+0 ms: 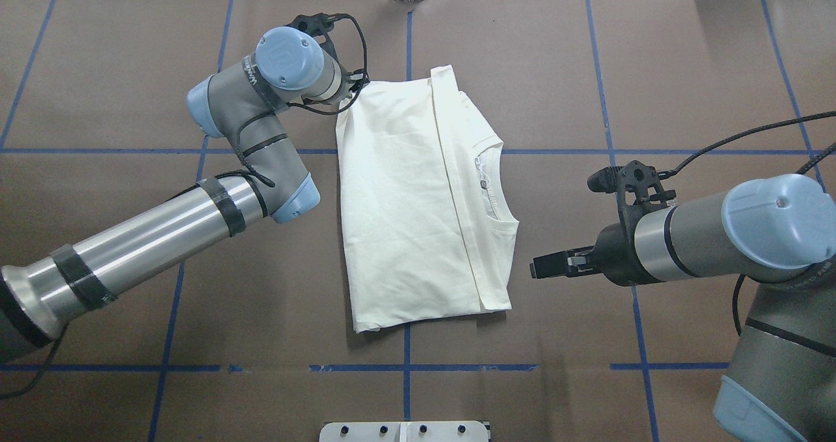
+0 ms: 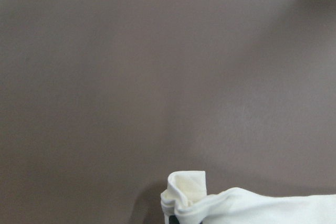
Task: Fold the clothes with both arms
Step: 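Grasp the bundle's near corner with the left gripper and rotate it upright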
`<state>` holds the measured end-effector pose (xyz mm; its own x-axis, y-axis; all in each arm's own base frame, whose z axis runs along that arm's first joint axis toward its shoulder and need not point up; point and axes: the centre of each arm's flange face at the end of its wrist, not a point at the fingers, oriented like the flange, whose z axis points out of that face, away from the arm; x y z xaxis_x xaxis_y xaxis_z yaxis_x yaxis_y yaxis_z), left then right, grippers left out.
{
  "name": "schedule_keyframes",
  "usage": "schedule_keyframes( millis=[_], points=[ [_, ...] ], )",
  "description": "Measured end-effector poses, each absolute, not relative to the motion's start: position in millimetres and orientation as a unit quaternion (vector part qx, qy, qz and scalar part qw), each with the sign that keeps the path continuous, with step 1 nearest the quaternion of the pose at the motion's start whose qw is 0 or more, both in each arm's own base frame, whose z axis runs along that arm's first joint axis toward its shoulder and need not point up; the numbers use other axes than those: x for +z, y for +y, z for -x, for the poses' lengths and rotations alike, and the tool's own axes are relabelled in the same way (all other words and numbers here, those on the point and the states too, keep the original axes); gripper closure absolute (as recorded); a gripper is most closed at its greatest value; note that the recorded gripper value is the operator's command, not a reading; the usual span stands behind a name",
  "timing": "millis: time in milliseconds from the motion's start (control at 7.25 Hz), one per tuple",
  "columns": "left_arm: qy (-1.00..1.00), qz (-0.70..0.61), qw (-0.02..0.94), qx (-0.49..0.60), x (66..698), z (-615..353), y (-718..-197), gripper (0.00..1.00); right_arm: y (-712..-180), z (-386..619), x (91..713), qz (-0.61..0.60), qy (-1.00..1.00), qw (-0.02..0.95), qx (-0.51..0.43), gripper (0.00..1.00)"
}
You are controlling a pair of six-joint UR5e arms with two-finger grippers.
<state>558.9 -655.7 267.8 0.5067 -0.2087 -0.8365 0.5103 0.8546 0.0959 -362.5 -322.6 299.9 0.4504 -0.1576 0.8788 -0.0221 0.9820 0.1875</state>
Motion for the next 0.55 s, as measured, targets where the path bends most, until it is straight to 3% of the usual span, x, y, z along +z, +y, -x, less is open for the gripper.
schedule_keyframes(
  millis=[138, 551],
  points=[
    [0.452, -0.181, 0.848, -0.209, 260.1, -563.4, -664.9, 0.01, -323.9, 362.4, 301.4, -0.086, -0.521, 0.848, -0.039, 0.0],
    [0.447, -0.196, 0.85, -0.197, 258.5, -565.4, -670.8, 0.0, -330.8, 360.4, 306.8, -0.086, -0.515, 0.852, -0.031, 0.0]
  ],
)
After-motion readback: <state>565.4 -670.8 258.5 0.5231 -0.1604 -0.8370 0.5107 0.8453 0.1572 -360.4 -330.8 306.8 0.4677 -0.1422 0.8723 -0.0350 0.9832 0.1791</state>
